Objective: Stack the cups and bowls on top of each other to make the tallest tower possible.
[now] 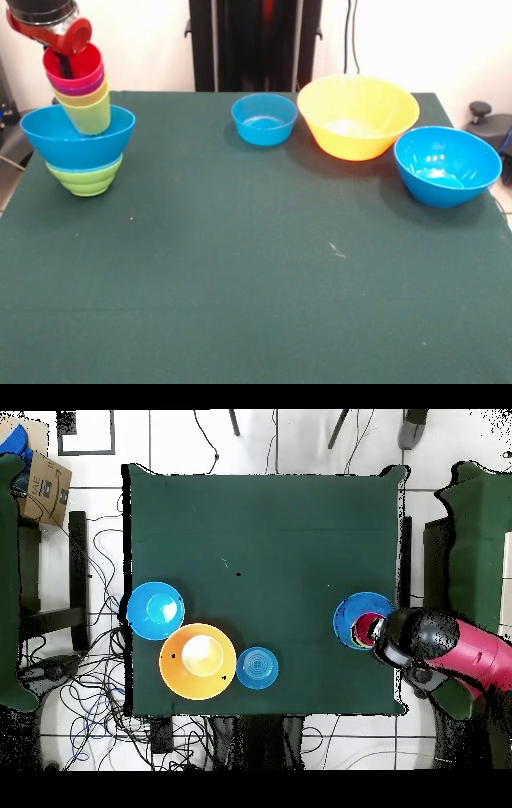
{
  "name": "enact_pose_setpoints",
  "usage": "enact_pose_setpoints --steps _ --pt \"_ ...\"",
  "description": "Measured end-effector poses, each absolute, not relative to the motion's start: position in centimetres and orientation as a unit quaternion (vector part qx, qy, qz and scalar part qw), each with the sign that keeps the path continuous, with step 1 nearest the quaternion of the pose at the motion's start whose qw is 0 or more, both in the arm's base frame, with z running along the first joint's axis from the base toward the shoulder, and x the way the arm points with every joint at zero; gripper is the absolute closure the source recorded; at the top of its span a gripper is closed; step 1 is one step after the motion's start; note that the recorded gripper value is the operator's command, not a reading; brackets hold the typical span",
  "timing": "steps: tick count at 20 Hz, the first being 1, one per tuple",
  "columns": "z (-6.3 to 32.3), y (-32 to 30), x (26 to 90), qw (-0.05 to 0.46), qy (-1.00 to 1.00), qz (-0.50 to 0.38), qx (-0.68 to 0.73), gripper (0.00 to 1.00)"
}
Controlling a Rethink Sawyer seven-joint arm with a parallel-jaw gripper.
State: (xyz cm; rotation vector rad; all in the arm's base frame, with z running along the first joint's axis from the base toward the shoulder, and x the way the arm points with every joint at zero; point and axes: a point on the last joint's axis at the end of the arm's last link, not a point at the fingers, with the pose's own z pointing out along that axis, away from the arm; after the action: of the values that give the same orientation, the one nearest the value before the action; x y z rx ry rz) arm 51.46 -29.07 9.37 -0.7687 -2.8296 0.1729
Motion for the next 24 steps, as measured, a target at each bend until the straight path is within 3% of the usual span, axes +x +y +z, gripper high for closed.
enact_pose_setpoints --steps 24 --pt "8.2 -29.4 51.4 0.099 -0.963 0.066 -0.241 1.00"
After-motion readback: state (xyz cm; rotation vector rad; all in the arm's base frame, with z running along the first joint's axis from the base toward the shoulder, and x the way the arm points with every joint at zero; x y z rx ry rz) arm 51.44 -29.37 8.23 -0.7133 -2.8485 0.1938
